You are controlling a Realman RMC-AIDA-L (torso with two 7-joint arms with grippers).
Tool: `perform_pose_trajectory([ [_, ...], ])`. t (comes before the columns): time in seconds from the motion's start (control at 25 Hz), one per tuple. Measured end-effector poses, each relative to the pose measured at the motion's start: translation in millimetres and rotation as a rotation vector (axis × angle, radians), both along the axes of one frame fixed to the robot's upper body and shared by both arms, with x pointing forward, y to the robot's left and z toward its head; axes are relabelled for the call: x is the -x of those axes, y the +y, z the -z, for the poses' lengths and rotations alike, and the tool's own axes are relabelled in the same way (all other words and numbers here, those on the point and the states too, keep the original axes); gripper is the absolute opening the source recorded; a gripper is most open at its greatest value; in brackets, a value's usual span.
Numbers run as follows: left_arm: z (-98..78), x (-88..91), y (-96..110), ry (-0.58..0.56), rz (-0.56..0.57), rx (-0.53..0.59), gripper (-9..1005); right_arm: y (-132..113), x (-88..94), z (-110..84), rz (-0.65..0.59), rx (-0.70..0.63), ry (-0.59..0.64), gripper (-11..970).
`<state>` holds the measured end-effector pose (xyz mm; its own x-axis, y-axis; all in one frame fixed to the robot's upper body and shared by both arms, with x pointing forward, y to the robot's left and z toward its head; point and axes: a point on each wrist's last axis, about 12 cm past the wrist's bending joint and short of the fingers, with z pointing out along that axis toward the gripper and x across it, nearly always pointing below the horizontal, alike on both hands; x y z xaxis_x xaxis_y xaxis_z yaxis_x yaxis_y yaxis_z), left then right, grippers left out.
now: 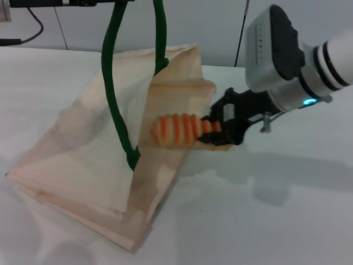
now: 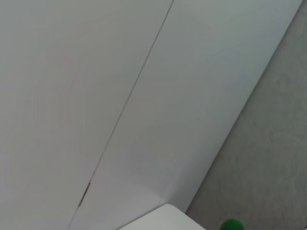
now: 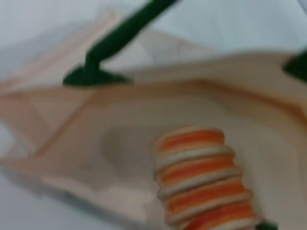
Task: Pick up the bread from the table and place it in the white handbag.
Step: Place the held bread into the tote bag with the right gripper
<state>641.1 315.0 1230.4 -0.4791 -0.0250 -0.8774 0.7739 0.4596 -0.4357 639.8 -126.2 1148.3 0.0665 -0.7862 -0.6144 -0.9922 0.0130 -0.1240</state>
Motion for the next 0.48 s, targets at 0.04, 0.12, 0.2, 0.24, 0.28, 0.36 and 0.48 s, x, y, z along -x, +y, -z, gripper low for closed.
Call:
perform_pose_trajectory([
  [0.04,0.2,-0.1,-1,0.0,0.002,0.001,119,3,0.8,-0.1,-0.005,-0.009,0.0,377],
  [0.12,0.6,-0.4,-3,0.0,0.005,0.002,119,12,3.3,0.5,-0.018,-0.03,0.0,359],
  [0.2,0.4,-1.0,-5,-0.002,0.009,0.004,119,21,4.6,2.5,-0.015,-0.042,-0.01,340],
  [0.24,0.4,-1.2,-6,-0.002,0.011,0.005,119,25,5.0,3.7,-0.007,-0.05,-0.016,330],
  [0.28,0.3,-1.5,-8,-0.002,0.014,0.006,119,29,5.6,5.3,0.0,-0.057,-0.022,321],
  [0.36,0.7,-2.0,-10,-0.002,0.016,0.007,119,36,7.7,8.3,0.009,-0.071,-0.026,304],
  [0.48,1.7,-3.0,-11,-0.002,0.011,0.006,120,47,9.9,11.3,0.026,-0.095,-0.04,284],
])
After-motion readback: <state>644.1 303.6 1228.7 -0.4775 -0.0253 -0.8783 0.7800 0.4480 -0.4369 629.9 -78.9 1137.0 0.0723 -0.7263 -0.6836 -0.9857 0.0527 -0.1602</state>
